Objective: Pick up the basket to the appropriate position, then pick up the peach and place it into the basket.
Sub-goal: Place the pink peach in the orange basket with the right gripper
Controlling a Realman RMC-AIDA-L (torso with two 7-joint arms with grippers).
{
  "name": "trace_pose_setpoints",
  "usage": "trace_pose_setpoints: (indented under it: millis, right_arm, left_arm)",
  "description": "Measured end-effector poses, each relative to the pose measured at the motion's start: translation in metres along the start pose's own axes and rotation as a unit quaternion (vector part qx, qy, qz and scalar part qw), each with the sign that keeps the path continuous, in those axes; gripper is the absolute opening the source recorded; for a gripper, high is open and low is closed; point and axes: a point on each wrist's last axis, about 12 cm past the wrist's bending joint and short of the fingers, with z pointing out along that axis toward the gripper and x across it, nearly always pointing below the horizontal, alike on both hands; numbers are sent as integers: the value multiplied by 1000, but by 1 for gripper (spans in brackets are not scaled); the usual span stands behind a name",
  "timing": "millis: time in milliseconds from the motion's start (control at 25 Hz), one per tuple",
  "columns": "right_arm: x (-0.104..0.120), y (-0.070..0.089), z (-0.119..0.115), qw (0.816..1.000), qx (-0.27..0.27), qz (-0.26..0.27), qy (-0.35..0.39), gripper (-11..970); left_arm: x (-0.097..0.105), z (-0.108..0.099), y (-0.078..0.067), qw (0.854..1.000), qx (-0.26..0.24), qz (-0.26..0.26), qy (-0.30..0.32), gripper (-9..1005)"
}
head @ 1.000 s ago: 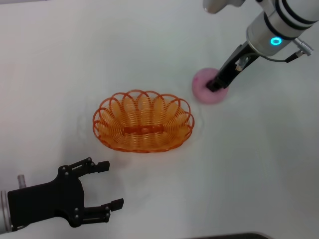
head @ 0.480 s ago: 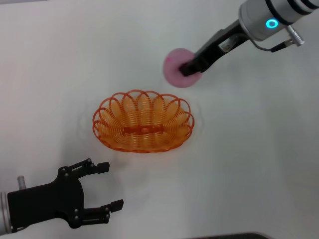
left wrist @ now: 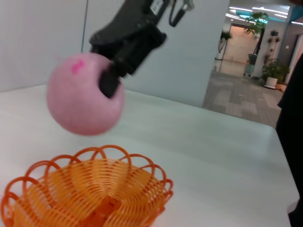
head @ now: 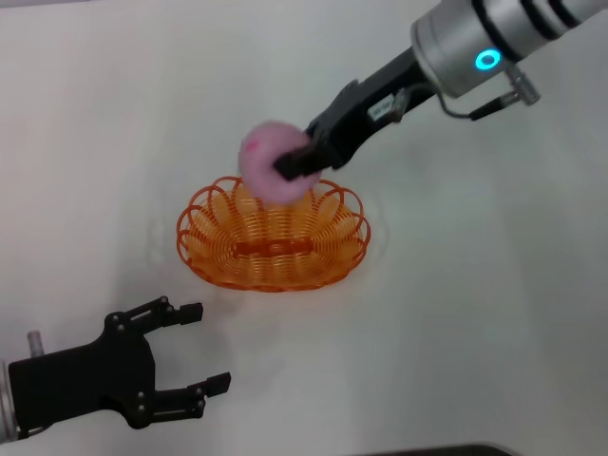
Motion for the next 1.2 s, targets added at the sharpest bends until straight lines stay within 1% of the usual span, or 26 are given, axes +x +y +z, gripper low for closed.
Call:
trace_pose_setpoints:
  millis: [200,320,440,720,840,920,1080,1200]
  right_arm:
    - [1,2,14,1000,-13,2,28,243]
    - [1,1,16,999,-13,1,29,266]
    - [2,1,17,1000,-14,0,27,525]
    - [2,2,16,1000,-22,-5,12,695]
    - [7,1,15,1000,-28,-12,0,768]
    - [15,1,12,999,-42,-24,-19,829]
    - [41,-2,0,994,-66,-44,-78,952]
    - [69,-4,-10,989,-75,-52,-119,948]
  left_arm:
    - [-2,-2,2,1000,-5,5,-3,885]
    - [-2,-2,3,1000,-5,6,-3,885]
    - [-3,-3,3,1000,-9,5,-5,886]
    - [-3,-5,3,1000,-15,4,-10,886]
    - [-3,-5,4,1000,-15,4,-11,885]
    - [-3,-5,4,1000,-18,3,-14,885]
    - [-4,-6,4,1000,-24,0,-20,885]
    - [-4,-6,4,999,-26,0,-23,885]
